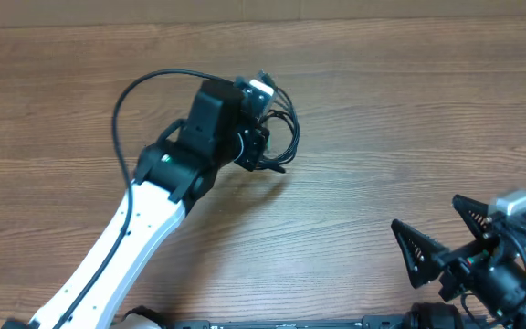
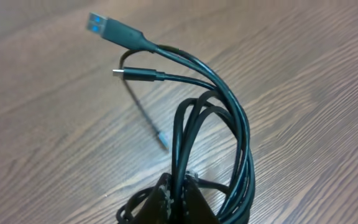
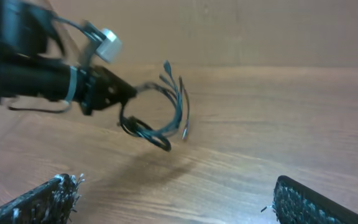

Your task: Untangle cables

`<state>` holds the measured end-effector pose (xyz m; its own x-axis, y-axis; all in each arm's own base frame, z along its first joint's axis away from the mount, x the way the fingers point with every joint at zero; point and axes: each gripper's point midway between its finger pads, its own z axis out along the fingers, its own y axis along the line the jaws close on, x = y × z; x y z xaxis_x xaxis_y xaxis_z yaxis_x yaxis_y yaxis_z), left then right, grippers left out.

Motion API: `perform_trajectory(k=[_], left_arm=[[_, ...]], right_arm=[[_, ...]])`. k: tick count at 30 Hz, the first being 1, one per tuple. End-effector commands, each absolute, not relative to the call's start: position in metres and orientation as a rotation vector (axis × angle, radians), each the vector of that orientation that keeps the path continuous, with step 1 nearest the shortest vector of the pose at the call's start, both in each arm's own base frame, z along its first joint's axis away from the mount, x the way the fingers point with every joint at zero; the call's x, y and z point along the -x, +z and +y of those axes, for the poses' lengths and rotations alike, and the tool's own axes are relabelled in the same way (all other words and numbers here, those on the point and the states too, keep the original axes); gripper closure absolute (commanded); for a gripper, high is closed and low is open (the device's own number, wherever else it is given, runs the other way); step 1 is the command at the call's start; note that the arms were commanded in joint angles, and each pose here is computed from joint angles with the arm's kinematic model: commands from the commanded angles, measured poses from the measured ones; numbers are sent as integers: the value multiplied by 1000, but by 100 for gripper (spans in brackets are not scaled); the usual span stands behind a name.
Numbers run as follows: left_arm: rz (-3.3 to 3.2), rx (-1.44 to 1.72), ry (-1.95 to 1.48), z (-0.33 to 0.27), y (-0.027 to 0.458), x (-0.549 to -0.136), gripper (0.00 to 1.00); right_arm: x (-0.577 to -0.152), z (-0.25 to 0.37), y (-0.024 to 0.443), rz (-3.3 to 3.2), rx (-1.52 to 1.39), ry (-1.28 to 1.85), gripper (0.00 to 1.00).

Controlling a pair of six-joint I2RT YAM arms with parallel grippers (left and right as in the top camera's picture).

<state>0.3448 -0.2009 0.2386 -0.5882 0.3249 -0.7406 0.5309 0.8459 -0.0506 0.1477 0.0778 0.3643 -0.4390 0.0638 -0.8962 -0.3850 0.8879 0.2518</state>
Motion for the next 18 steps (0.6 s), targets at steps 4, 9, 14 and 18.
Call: perform_trajectory(k=[4,9,14,18], left_arm=[[2176,-661,-300,-196,262,-343,96],[2176,-678,-374,-205,263,-338,96],[2191,-631,-406,-205,270,-335,88],[2261,-640,-396,-200,257,-325,71]], right_arm=[[-150,86,350,2002,254,586,0],[-150,90,344,2015,268,621,0],[-154,90,329,2054,257,635,0],[-154,95,317,2083,266,687,0]])
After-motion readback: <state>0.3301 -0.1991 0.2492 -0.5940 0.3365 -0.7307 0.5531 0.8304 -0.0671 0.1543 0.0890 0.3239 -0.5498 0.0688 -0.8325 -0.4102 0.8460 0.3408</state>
